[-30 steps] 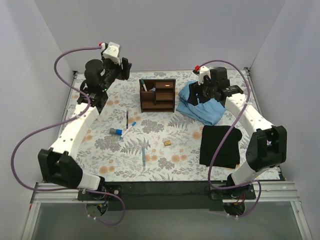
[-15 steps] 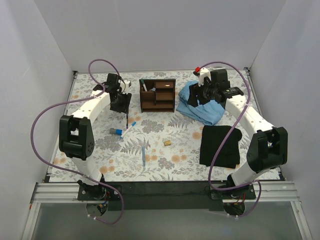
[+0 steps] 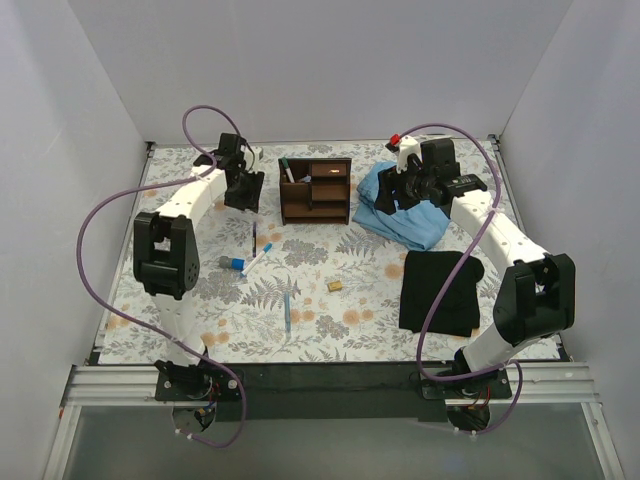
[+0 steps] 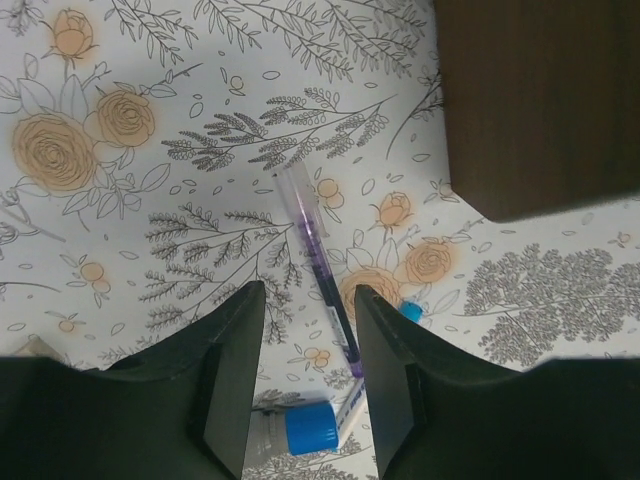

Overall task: Sort the stationery into containers
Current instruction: Pick up the pen from the center of the board.

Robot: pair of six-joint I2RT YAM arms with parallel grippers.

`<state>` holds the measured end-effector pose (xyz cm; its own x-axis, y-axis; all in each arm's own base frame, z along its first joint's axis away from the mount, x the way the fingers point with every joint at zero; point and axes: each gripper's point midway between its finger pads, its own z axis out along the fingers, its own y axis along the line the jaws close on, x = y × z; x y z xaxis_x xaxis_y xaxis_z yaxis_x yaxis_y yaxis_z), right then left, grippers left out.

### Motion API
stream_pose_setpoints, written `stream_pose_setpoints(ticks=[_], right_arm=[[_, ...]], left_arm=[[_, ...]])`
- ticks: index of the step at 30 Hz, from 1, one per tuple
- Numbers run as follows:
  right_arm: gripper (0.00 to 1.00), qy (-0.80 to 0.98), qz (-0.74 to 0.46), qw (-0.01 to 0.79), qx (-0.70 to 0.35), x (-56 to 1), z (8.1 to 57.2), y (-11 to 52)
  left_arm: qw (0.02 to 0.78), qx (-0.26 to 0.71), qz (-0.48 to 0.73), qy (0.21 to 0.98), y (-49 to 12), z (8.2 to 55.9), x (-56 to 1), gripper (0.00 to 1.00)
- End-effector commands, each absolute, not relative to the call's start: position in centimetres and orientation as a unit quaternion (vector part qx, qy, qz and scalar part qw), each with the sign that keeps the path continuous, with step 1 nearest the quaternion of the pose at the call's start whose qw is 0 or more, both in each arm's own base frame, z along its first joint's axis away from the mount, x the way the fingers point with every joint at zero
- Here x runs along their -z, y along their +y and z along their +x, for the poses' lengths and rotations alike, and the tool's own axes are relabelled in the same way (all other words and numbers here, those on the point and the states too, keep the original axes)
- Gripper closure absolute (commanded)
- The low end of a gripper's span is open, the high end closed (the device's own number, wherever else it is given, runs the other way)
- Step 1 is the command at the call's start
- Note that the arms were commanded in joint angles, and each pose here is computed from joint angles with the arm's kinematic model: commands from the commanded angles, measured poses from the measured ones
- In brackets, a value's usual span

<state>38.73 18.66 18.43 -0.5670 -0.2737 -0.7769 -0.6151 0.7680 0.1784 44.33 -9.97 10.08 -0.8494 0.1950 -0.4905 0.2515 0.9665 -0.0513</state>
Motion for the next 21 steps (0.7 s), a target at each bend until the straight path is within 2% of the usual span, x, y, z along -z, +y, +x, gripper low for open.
stream_pose_setpoints(ticks=[1,21], right_arm=[[0.30,0.851,-0.258,0.400,-0.222,-18.9,39.3,18.9],[0.30,0.859,-0.251,0.388,-0.219,-17.6,41.2,18.9]], left_arm=[[0.241,0.055,0.103,0.963,-9.4,45.6,-9.5,0.60],[0.205,0.063,0.098,0.972,-9.9,47.3,-5.0,0.62]])
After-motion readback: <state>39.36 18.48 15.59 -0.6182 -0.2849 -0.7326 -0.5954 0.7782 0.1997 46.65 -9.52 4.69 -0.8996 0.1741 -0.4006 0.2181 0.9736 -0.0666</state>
